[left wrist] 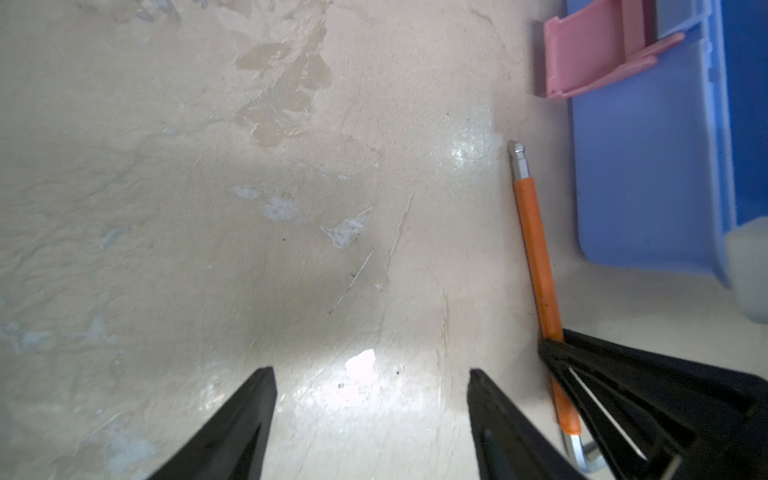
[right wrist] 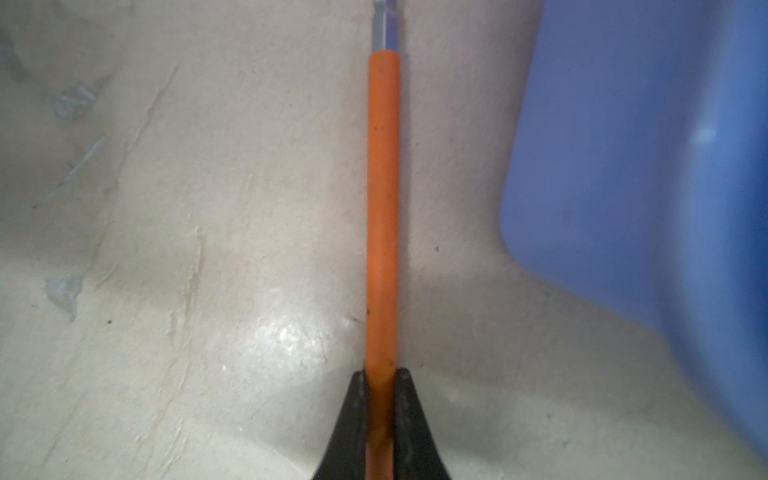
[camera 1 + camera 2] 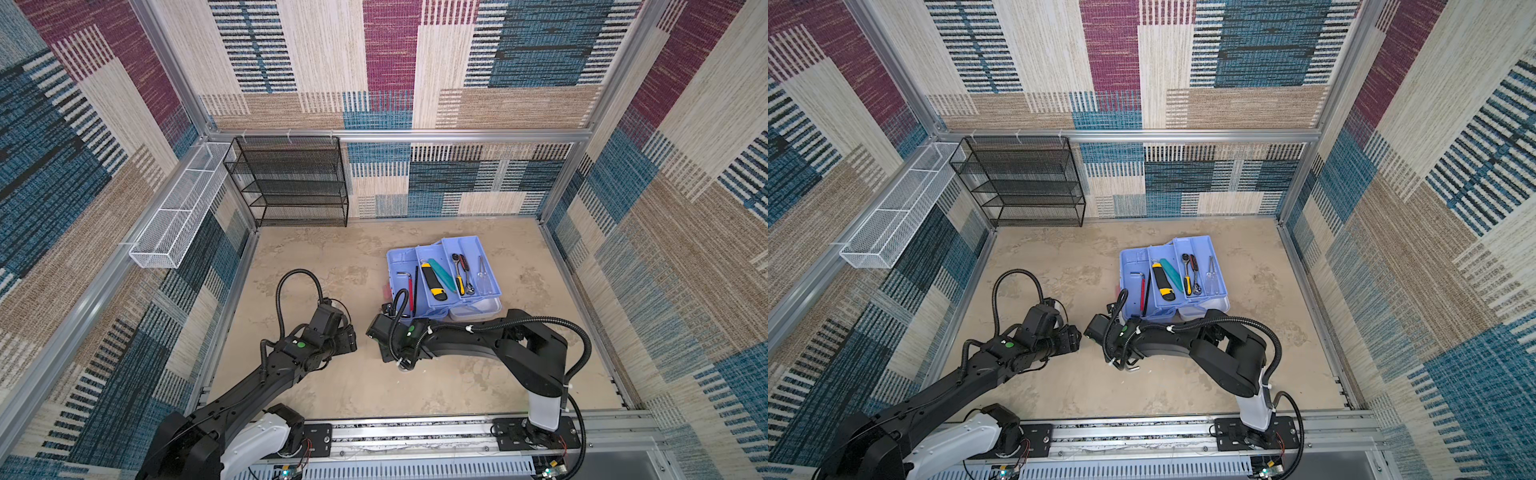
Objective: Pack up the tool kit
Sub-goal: 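Close the right gripper on the orange hex key and lift it, then lower the orange key into the tray's large compartment and open the right gripper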
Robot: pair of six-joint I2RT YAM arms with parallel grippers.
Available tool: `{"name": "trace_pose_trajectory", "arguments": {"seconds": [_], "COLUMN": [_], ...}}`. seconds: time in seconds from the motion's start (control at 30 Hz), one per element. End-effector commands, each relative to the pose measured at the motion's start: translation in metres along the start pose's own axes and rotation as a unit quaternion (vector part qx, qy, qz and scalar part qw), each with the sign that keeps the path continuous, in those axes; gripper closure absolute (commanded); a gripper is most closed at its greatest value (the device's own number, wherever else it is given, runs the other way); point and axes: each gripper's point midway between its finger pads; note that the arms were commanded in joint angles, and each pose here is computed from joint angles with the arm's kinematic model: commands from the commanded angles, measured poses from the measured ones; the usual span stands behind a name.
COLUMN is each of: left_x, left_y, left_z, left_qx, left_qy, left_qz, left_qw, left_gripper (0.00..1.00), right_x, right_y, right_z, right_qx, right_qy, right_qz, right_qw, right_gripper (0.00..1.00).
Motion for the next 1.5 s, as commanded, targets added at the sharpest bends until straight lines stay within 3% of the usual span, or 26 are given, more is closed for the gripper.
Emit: {"name": "trace_pose_trajectory", "arguments": {"seconds": [0.0,0.3,0.63,1.0,1.47], "left_x": [0.001,-0.003,-0.019,-0.043,-0.052], "left_y": [0.005,0.008,0.003,-0.013,-0.021], "left_z": [-0.002,-0.013,-0.035,-0.062,-0.063], "left_qx": [-0.006,0.004,0.008,0.008,0.022], "left_qy": [-0.001,0.007,0.023,0.048,0.05], "left_qz": [-0.015,-0.031,-0.034,-0.016,0.003], "left_qw": [1.0,0.999,0.999,0.999,0.998], "left_gripper": [0.24,0.23,0.23,0.25,0.27], "right_x": [0.002,0.049,0.092,0.064,0.01], "right_y": [-0.007,0.037,0.019,-0.03,-0.035], "right_z": [0.002,-0.06,-0.147,-0.207,-0.19], "right_qx": [0.005,0.0,-0.036,-0.067,-0.078], "right_qy": [0.017,-0.023,-0.081,-0.103,-0.045], "right_qz": [0.001,-0.143,-0.184,-0.136,-0.125], "right_qw": [1.0,0.989,0.979,0.983,0.988], "right_gripper": [0.96,0.98,0.98,0.98,0.96]}}
Point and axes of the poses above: each gripper's point midway between its finger pads, its own x axis back along the fingers, its own y axis along the line the jaws close on, z = x × y, and after that the axes turned 13 degrees about -x, right-handed
